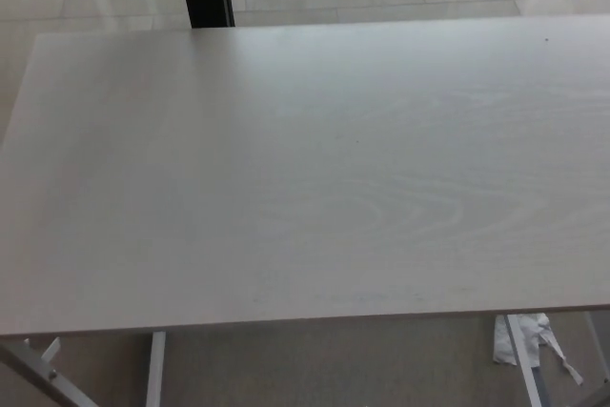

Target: Pick up a bottle and hand it

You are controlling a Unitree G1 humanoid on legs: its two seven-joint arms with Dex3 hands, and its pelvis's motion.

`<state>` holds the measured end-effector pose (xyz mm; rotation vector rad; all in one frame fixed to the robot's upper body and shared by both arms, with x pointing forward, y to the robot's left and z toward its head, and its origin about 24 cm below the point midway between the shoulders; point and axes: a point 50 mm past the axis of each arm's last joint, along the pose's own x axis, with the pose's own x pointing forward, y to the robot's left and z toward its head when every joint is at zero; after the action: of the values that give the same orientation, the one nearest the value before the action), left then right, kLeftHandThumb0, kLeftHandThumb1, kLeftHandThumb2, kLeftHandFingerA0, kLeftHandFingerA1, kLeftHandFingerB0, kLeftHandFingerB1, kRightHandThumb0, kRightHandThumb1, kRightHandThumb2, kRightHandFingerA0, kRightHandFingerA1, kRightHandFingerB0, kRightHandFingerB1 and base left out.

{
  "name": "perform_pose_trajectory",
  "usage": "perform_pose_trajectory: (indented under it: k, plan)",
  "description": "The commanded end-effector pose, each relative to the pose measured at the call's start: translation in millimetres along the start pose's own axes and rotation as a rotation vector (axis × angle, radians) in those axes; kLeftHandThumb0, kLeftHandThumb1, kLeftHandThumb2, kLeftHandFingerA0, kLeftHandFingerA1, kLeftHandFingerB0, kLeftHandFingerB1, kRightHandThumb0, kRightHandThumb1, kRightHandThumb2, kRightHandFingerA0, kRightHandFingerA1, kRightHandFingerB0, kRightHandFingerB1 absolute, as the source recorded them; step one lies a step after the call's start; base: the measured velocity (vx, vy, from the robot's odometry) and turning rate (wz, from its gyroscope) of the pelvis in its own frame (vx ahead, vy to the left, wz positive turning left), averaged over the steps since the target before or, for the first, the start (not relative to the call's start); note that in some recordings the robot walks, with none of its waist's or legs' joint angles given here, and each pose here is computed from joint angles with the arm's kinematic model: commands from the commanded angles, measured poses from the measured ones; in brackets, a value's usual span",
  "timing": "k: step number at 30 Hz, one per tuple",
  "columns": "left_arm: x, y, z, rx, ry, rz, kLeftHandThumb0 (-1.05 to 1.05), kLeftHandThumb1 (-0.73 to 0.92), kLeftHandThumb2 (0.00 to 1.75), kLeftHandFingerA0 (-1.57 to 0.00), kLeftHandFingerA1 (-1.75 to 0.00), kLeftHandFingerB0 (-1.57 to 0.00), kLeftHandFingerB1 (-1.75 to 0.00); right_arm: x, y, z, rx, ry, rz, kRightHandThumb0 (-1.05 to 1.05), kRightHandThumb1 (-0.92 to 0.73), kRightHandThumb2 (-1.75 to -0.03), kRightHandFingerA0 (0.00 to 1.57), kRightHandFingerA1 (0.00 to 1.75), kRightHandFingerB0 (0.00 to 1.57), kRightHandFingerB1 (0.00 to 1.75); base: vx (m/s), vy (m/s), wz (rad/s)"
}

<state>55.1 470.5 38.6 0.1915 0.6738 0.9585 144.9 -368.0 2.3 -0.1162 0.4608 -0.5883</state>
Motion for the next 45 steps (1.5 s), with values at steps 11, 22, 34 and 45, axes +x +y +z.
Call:
perform_pose_trajectory:
  k: [11,22,34,45]
  plan:
    - [-7,-37,-27,0.053,-0.071,-0.376,-0.73,0.66,0.6,-0.75,-0.57,-0.48,-0.41,-1,-24,6,0.041,-0.037,-0.04,-0.69,-0.49,-0.83,1.35,1.46,0.26,0.6,0.0,0.0,0.0]
    - [-6,-37,-35,-0.002,-0.046,-0.391,-0.7,0.61,0.58,-0.75,-0.54,-0.53,-0.42,-1,-27,0,0.024,-0.024,-0.042,-0.64,-0.62,-0.62,1.29,1.58,0.26,0.54,0.0,0.0,0.0]
    - [-6,-44,-32,0.005,-0.059,-0.41,-0.75,0.45,0.86,-0.73,-0.61,-0.5,-0.54,-4,-29,-1,0.025,-0.024,-0.049,-0.65,-0.61,-0.62,1.17,1.6,0.27,0.56,0.0,0.0,0.0]
    - [-11,-39,-30,-0.035,-0.082,-0.446,-0.61,0.4,0.8,-0.8,-0.61,-0.52,-0.54,-7,-29,3,0.036,-0.042,-0.028,-0.79,-0.45,-0.84,1.28,1.45,0.21,0.58,0.0,0.0,0.0]
